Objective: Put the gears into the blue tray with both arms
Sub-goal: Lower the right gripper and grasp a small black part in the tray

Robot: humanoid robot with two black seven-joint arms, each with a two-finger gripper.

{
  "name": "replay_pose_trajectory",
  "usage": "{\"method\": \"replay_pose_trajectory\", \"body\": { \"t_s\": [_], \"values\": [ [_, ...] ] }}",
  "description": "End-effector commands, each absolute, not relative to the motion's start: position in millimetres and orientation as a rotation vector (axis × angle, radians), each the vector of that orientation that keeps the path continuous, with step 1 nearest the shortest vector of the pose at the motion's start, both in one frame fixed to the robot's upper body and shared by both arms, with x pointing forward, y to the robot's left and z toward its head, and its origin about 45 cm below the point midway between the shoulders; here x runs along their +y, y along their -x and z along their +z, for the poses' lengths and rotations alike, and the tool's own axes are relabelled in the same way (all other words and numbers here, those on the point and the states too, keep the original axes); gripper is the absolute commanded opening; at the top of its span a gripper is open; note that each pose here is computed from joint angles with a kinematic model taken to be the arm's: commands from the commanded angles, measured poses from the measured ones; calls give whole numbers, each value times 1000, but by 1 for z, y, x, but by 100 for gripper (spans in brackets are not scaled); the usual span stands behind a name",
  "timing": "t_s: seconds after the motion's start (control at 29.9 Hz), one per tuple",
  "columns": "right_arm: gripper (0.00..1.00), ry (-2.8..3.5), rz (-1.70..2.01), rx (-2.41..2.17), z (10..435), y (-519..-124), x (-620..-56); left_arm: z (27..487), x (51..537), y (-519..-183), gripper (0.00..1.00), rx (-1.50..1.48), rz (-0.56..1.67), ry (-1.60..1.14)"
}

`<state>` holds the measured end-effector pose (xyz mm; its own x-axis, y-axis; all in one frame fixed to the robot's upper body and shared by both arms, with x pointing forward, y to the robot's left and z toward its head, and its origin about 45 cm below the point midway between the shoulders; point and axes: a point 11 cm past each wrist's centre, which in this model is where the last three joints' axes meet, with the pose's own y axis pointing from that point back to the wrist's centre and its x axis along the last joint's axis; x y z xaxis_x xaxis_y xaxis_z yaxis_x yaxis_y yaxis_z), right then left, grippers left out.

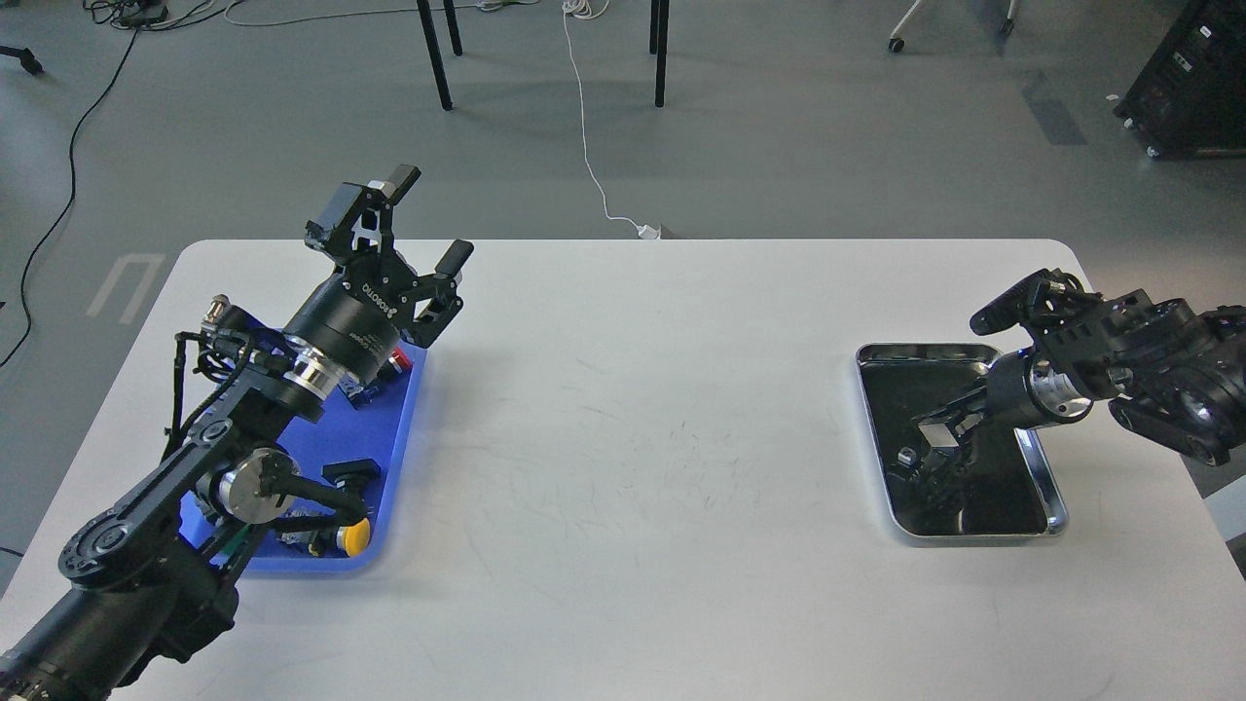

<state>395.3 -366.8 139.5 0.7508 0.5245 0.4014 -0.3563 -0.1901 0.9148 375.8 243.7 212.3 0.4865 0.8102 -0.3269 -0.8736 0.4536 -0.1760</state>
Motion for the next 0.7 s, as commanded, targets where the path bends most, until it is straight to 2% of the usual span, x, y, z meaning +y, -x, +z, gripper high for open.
{"method": "replay_pose_trajectory", "body": {
  "t_s": [0.0,0.07,0.13,0.43,0.67],
  "values": [
    [43,-1575,793,142,139,-395,-367,213,244,-376,98,205,1050,342],
    [33,-1574,794,141,139,-395,-367,213,244,-376,98,205,1050,342],
    [28,-1574,794,141,139,-395,-367,213,244,-376,98,205,1049,342],
    [18,-1561,787,155,139,-393,-371,213,243,-376,98,207,1049,344],
    [16,-1563,799,147,146,-397,-369,213,244,-376,98,205,1049,342]
  ]
}}
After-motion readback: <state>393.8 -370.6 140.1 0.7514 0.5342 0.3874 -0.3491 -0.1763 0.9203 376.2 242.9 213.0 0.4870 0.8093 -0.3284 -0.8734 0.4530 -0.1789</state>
